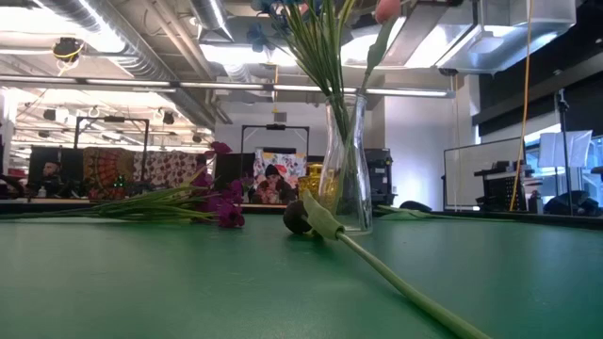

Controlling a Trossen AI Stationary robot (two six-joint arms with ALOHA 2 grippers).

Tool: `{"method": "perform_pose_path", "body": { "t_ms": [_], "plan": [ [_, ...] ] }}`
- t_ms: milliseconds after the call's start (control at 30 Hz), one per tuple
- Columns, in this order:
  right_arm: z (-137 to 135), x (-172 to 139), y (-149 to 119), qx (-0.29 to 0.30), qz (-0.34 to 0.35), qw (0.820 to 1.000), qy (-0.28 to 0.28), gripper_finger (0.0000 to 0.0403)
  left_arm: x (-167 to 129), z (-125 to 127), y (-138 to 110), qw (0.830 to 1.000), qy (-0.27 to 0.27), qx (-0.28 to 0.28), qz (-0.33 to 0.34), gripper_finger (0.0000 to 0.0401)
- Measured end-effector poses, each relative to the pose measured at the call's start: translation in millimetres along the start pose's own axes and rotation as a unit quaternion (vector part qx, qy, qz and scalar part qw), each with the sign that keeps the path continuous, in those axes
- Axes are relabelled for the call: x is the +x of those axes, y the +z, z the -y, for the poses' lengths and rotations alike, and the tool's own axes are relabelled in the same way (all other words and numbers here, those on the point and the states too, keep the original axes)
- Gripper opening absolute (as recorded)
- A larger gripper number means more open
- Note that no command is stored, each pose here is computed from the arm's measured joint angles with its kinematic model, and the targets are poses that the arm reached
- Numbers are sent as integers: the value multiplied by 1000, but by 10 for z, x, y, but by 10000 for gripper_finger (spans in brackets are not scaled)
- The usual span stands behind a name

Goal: Sort flowers into vase by color
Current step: Put the blue flowers into the transparent vase

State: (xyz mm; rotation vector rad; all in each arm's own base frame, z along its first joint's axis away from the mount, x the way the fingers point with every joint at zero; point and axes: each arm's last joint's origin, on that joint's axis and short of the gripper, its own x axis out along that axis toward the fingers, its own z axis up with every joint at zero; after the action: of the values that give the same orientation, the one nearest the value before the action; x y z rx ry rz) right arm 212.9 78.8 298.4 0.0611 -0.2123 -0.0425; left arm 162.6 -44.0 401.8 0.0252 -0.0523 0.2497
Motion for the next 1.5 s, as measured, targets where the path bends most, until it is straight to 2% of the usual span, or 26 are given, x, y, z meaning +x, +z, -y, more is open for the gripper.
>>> {"method": "perform_pose_path", "body": {
  "t_ms": [133,267,467,633,833,1133,1333,1500],
  "plan": [
    [10,-32,-256,-1,-5,1000,-7,1,-21,2,-321,1000,1,0,1,153],
    [1,-9,-454,3,0,1000,-22,1,-58,-25,-602,1000,25,-9,5,153],
    [123,203,-769,1,-20,999,-43,1,-51,-52,-835,999,39,-31,1,153],
    [293,334,-1088,13,-57,996,-66,1,-45,-59,-871,998,42,-40,-5,153],
    [374,398,-1291,39,-71,996,-49,1,-45,-59,-877,998,42,-43,-8,153],
    [351,395,-1347,47,-91,995,-21,1,-45,-58,-889,998,42,-43,-13,153],
    [356,375,-1419,34,-134,990,-22,20,-45,-57,-908,998,42,-46,-21,153],
    [347,372,-1410,35,-137,990,-7,30,-46,-57,-922,998,42,-43,-27,153]
  ]
}}
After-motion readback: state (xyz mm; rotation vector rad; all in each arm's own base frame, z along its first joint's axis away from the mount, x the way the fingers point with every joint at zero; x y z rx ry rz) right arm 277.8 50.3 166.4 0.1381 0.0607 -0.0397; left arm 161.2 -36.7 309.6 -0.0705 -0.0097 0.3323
